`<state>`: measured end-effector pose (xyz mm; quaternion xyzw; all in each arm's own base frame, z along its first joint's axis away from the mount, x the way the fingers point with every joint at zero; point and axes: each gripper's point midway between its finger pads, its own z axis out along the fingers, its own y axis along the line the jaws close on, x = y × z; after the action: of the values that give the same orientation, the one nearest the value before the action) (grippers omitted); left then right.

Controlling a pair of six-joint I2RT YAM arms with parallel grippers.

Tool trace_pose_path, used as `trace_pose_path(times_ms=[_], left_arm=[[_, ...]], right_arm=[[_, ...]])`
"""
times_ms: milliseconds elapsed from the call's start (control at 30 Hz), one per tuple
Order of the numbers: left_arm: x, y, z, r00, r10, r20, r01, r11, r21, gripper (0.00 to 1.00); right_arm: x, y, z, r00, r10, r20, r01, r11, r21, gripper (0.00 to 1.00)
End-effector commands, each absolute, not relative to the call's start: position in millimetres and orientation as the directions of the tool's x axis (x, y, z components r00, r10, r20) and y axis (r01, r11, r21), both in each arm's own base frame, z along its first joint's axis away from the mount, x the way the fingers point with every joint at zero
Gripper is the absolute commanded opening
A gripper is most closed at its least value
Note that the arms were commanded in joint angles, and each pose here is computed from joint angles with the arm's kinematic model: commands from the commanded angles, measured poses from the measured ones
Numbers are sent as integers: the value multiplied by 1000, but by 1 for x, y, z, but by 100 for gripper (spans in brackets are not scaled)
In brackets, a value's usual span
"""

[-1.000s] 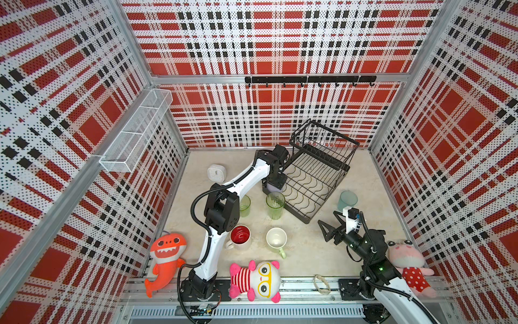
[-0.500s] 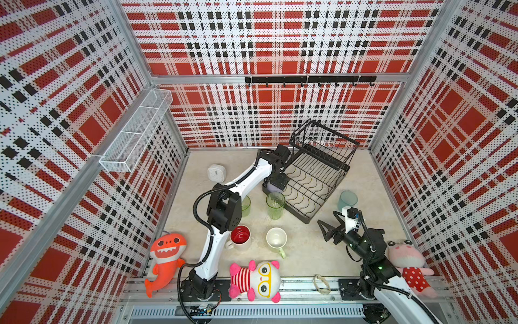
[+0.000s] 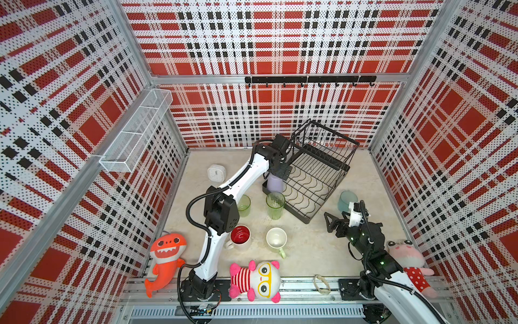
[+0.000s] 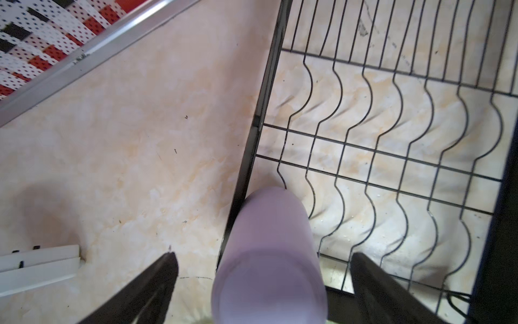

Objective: Load the cups into the dish rack
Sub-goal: 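Open the left gripper and lift away while the right gripper reaches toward a green tumbler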

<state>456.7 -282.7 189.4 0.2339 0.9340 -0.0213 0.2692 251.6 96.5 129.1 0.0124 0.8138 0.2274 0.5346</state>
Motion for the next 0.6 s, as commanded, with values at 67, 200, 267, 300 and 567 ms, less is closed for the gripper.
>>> trace_pose_path(times_ms=[67, 200, 267, 300, 567], left_arm=[[446, -271, 268, -667, 355, -655, 397, 913, 91, 98], [437, -251, 287, -637, 299, -710, 328, 939, 101, 98], [432, -233, 291, -619, 248, -745, 275, 957, 90, 98], [429, -223, 292, -614, 213, -760, 252, 965, 67, 98], [378, -148, 309, -489, -106, -866, 245, 936, -253, 98]], right_arm=[[254, 109, 114, -564, 218, -797, -218, 891, 398, 100], [256, 122, 114, -621, 177, -763, -239, 885, 400, 100], [255, 137, 124, -636, 122, -762, -283, 882, 378, 100], [256, 146, 135, -634, 93, -767, -304, 883, 358, 100], [253, 199, 176, -668, -78, -740, -383, 889, 252, 100]])
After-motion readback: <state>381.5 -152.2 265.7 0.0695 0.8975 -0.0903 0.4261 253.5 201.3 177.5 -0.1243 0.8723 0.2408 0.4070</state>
